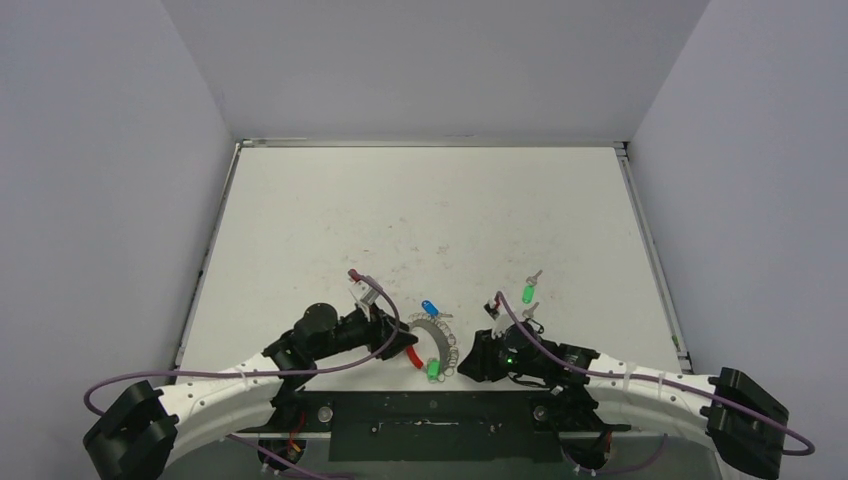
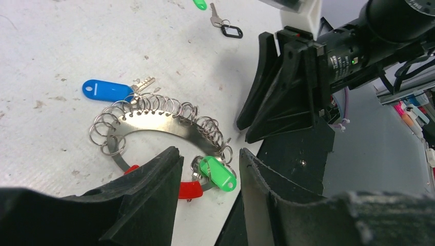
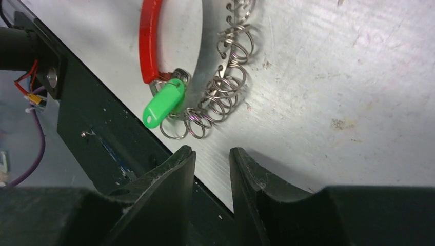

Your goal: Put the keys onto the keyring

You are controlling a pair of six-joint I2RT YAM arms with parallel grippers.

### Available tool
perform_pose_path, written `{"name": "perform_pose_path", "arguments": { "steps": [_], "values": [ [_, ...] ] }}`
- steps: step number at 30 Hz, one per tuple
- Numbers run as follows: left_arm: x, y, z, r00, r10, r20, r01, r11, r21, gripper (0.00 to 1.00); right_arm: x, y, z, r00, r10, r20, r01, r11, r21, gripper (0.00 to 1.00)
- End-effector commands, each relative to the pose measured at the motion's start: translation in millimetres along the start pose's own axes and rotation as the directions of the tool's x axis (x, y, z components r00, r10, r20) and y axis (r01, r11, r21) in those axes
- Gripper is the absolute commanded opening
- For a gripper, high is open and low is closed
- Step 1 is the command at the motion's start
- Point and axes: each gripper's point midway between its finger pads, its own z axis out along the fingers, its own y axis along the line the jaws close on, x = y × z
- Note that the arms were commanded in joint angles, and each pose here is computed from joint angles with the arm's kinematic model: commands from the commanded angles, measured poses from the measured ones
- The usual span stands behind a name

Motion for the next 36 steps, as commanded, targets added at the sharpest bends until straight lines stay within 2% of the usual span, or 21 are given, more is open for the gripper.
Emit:
{"name": "perform_pose_path", "arguments": {
  "steps": [1, 9, 15, 19, 24, 29, 36],
  "values": [
    [-10, -19, 6, 0.998, 0.042, 0.042, -0.046, 0.995, 0.089, 0.43, -18, 26, 8, 0.998, 0.048, 0.050, -0.042, 0.993, -0.107, 0.33],
    [-8, -20, 12, 0.999, 0.034, 0.021, -0.036, 0.995, 0.088, 0.43, -30, 47, 24, 0.999, 0.020, 0.040, -0.013, 0.987, -0.158, 0.37],
    [-6, -19, 9, 0.999, 0.035, 0.020, -0.037, 0.996, 0.075, 0.43, -42, 76, 30, 1.000, -0.003, 0.026, 0.009, 0.971, -0.239, 0.29],
    [-4, -17, 5, 0.999, 0.035, 0.021, -0.036, 0.998, 0.060, 0.43, -42, 82, 29, 0.998, -0.057, 0.003, 0.056, 0.972, -0.227, 0.26],
    [-1, -14, 0, 0.999, 0.033, 0.030, -0.035, 0.998, 0.053, 0.43, -46, 70, 20, 0.984, -0.178, -0.006, 0.176, 0.975, -0.137, 0.35],
    [2, -13, -4, 0.998, 0.050, 0.024, -0.051, 0.997, 0.052, 0.42, -58, 66, 5, 0.928, -0.373, -0.017, 0.370, 0.925, -0.085, 0.47],
    [1, -13, -10, 0.996, 0.087, 0.037, -0.088, 0.995, 0.053, 0.43, -67, 83, -5, 0.770, -0.637, 0.040, 0.632, 0.753, -0.181, 0.55]
  ]
}}
